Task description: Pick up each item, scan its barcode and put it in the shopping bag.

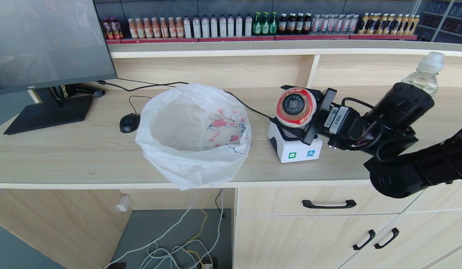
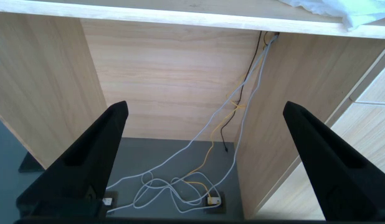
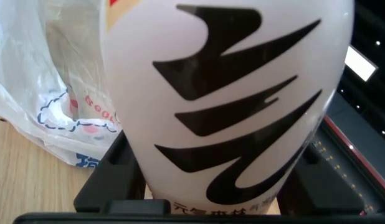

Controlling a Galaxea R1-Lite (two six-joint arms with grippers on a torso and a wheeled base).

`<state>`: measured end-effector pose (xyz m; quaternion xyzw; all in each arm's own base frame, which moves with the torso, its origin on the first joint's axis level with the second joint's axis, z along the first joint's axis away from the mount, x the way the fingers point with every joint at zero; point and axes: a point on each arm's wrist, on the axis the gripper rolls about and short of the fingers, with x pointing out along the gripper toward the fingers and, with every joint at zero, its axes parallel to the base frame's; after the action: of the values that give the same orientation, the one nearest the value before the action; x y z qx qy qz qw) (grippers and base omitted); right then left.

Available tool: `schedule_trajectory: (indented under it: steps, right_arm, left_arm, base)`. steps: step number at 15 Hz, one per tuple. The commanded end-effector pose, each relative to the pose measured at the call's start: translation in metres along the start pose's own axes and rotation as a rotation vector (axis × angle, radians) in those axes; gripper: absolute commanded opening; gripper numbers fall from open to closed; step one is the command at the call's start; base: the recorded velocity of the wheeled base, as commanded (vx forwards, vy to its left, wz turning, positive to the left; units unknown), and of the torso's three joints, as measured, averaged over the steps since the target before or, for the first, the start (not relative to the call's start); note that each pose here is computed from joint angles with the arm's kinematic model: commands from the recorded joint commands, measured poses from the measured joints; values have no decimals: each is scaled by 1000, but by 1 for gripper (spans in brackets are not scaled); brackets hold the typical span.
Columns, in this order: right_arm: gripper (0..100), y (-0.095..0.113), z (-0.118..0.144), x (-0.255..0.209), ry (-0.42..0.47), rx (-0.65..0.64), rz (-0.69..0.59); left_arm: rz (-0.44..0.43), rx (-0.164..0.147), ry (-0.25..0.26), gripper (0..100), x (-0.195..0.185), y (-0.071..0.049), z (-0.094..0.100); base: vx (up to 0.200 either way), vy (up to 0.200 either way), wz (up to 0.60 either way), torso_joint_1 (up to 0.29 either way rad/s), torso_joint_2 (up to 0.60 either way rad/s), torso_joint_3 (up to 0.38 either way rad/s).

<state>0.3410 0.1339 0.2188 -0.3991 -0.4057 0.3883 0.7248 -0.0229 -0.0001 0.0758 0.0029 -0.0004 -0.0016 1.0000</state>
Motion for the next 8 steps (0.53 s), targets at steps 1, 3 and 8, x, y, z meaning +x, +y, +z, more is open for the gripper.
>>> schedule_trajectory:
  steps: [1,3,8]
  right_arm:
    - [0,1,11,0,9,7,-17]
    - [0,5,28,4,32,39,-57]
    - [0,11,70,31,-12,223,-278]
  left_arm:
    - [-1,0,-1,100,0,0,0]
    - [0,0,-1,100,0,0,0]
    - [0,0,-1,100,0,0,0]
  base:
    - [0,0,0,0,0,0]
    - [0,0,0,0,0,0]
    - [0,0,0,0,0,0]
